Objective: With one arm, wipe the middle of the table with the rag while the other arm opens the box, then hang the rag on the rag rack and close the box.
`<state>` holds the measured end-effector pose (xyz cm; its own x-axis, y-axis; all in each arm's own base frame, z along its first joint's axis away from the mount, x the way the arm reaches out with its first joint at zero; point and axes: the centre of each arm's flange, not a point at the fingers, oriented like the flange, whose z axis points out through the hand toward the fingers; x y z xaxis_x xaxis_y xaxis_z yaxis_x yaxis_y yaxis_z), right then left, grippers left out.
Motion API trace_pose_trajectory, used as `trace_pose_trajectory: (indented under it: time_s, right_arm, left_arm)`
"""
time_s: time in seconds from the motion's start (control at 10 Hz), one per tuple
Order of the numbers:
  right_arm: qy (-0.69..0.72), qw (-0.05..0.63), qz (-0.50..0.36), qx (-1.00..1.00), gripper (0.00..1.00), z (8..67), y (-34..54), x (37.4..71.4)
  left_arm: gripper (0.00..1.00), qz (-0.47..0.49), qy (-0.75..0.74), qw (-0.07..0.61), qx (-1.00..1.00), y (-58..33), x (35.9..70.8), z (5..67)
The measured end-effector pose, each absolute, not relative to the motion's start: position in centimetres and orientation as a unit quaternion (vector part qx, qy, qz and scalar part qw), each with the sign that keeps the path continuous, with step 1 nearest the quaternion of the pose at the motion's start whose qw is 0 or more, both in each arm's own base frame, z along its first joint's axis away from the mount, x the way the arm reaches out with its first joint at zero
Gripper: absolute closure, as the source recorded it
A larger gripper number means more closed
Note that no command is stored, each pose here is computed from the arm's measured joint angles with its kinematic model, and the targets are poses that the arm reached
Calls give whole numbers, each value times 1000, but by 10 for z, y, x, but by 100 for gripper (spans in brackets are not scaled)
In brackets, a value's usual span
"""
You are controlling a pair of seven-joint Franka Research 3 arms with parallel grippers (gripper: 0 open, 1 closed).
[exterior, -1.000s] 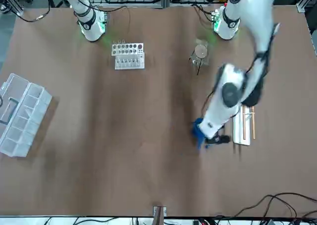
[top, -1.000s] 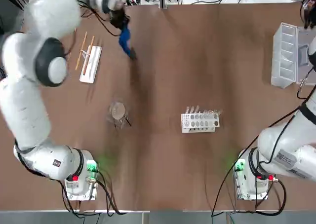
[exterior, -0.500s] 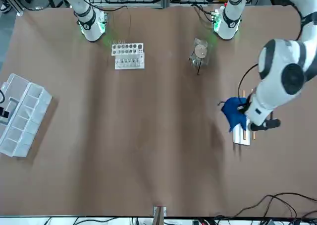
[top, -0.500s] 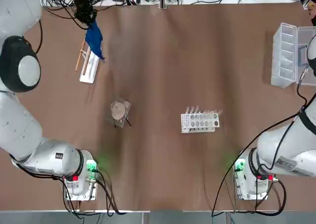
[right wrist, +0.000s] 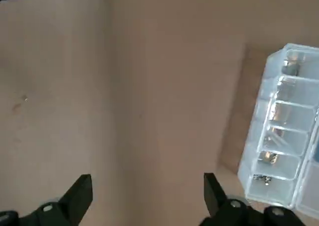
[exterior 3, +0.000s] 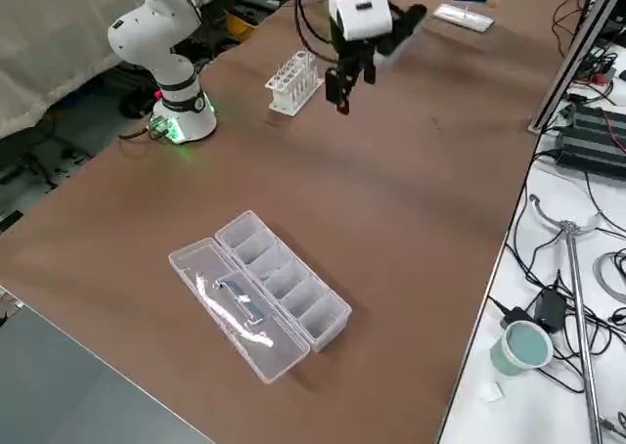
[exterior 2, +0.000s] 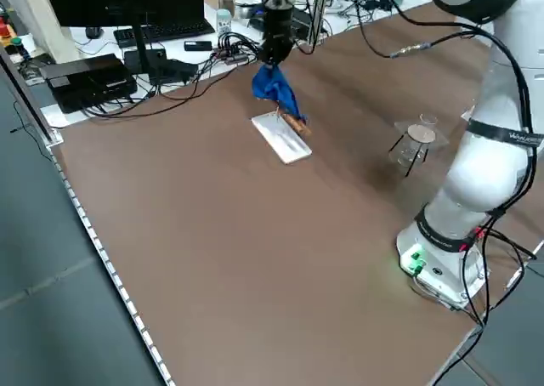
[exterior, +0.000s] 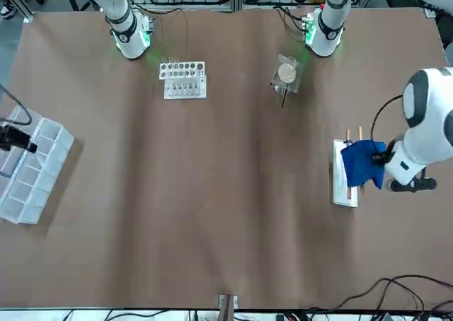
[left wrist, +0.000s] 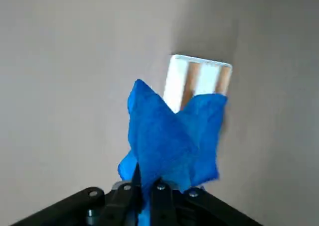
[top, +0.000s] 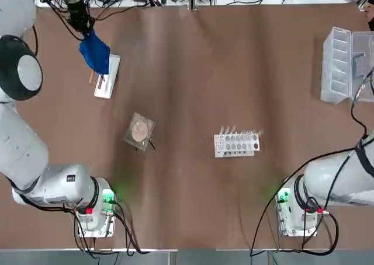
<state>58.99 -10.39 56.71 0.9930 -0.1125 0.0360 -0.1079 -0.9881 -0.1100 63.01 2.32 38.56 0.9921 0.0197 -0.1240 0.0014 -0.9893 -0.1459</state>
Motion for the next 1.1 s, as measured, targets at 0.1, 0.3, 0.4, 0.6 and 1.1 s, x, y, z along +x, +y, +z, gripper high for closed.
trace_pose_trajectory:
  time_s: [0.1,0.3,0.4,0.6,1.1]
  right_arm:
    - [62,55,-20,-996,1,563,-108,575]
    - [109,53,-16,-993,4,555,-161,556]
    - [132,53,-13,-990,12,550,-204,541]
    - [149,56,-8,-987,38,540,-284,505]
    - [98,143,-38,-984,99,439,-462,424]
  left_arm:
    - [92,64,-4,73,-995,27,637,365]
    - [92,68,-7,70,-995,21,653,337]
    - [92,67,-10,70,-995,10,660,329]
    - [92,61,-12,69,-996,-4,667,328]
    - [92,97,-27,79,-992,-33,655,325]
